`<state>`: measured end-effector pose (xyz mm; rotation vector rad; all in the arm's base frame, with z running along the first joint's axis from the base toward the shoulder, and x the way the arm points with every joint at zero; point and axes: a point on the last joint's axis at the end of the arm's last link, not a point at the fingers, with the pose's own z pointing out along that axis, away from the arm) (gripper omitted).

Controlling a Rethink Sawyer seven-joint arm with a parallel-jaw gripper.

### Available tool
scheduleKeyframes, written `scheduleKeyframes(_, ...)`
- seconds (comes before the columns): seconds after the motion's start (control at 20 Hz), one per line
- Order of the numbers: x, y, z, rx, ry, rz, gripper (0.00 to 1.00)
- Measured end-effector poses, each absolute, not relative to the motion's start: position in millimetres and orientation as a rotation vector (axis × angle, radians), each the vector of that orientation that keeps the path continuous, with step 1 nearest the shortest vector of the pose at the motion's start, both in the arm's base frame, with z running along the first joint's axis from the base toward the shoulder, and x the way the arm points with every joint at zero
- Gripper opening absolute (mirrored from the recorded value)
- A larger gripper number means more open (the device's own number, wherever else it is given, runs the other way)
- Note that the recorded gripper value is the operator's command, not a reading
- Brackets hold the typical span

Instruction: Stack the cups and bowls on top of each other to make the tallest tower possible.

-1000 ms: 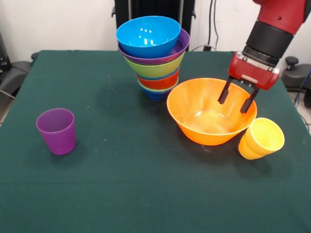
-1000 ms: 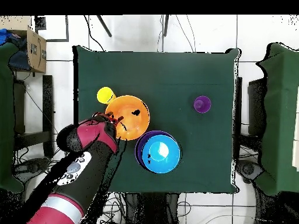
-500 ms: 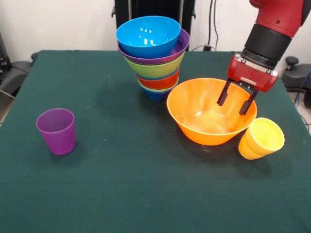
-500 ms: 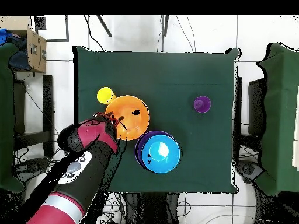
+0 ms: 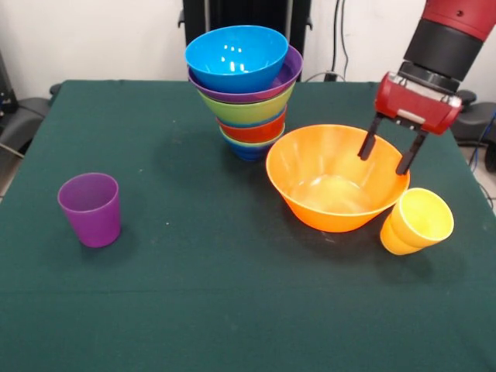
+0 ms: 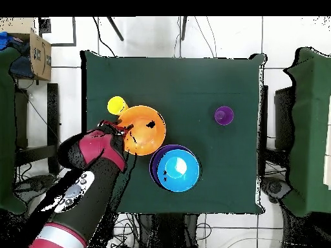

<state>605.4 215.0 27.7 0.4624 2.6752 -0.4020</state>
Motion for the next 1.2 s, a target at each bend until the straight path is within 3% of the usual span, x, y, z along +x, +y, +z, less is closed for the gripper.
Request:
scheduleKeyframes(0.5,611.7,238.2,35.7,0.435,2.669,-0.405,1.00)
scheduleKeyframes(1.2,595.0,277.8,4.3,0.394,2.690,-0.404,1.00)
